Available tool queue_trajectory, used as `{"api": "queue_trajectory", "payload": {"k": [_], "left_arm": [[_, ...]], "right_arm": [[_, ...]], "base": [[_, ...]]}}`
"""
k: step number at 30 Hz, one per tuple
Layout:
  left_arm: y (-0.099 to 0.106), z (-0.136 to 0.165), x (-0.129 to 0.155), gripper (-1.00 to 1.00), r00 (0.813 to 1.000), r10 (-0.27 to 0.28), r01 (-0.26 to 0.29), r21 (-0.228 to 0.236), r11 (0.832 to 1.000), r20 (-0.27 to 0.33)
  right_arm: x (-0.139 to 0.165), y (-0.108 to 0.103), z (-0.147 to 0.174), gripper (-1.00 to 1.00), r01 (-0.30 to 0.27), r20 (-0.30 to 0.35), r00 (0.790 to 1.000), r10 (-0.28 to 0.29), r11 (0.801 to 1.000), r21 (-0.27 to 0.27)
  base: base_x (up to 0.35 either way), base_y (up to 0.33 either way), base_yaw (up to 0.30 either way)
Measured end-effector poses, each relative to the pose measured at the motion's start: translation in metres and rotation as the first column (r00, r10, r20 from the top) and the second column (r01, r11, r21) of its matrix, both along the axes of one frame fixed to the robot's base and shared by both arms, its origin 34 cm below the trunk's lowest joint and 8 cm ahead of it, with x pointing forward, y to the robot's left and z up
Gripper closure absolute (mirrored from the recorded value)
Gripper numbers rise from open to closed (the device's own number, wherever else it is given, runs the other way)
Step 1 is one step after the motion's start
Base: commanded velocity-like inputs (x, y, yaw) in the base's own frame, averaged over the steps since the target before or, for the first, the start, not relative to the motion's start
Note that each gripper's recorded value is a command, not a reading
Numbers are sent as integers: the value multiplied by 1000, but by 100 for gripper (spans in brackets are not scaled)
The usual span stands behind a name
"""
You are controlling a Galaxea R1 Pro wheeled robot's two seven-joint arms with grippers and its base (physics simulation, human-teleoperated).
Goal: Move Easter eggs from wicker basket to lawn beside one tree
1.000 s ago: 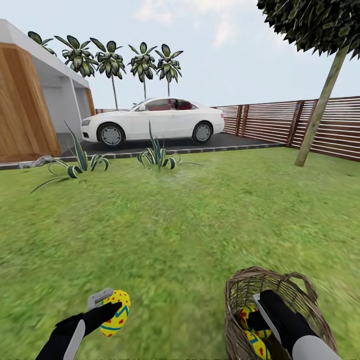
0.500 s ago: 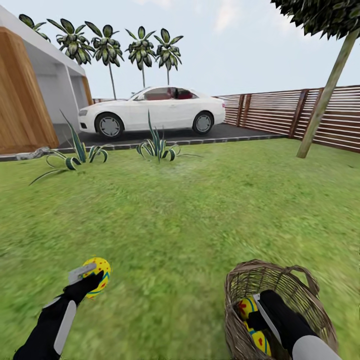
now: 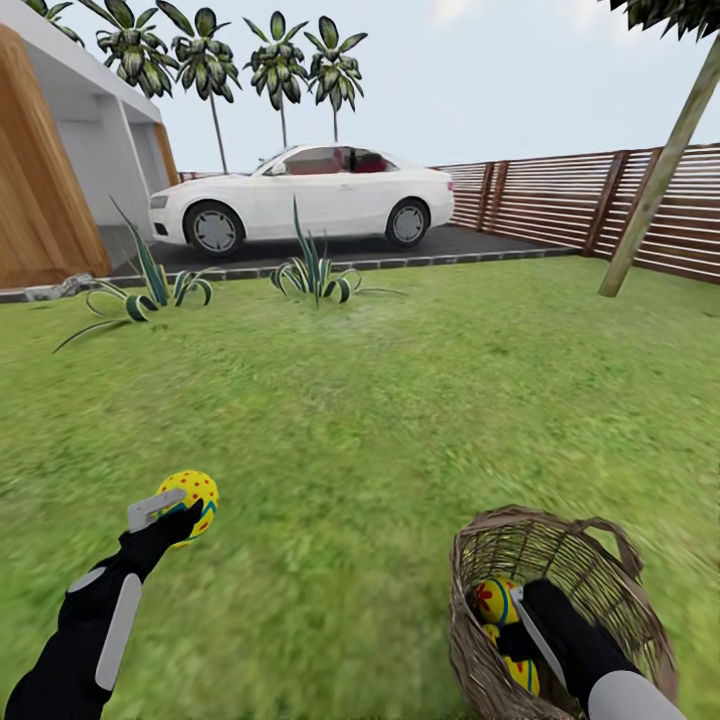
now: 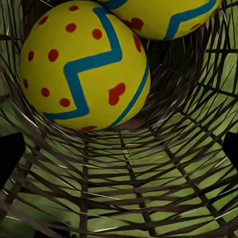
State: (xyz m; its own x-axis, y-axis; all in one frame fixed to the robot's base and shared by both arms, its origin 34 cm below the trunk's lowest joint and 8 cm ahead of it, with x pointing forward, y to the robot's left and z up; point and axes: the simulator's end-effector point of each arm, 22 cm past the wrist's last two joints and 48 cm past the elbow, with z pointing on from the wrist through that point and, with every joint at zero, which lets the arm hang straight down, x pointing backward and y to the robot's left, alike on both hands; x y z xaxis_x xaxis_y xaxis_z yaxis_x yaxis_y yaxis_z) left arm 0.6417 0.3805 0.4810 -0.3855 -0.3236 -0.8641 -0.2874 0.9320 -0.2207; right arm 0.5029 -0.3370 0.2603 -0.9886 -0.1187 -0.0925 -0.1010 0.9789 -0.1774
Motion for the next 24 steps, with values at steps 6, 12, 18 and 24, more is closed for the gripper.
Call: {"api": "queue_trajectory", "payload": {"k": [6, 12, 18, 24], "left_arm": [[-1, -14, -1, 100, 1000, 0, 0, -1, 1000, -23], [-7, -19, -1, 100, 1000, -19, 19, -18, 1000, -24], [-8, -37, -7, 100, 998, -25, 23, -34, 999, -60], [-10, -39, -7, 100, 998, -26, 23, -40, 999, -61]], "right_arm": [[-5, -1, -9, -100, 0, -20, 1000, 0, 1000, -1], [-5, 0, -9, -100, 0, -20, 1000, 0, 1000, 0], [-5, 0, -9, -100, -1, -19, 1000, 1, 1000, 0], [-5, 0, -9, -100, -1, -20, 1000, 1, 1000, 0]], "base": [[0, 0, 0], [26, 0, 0], [296, 0, 0], [89, 0, 0]]}}
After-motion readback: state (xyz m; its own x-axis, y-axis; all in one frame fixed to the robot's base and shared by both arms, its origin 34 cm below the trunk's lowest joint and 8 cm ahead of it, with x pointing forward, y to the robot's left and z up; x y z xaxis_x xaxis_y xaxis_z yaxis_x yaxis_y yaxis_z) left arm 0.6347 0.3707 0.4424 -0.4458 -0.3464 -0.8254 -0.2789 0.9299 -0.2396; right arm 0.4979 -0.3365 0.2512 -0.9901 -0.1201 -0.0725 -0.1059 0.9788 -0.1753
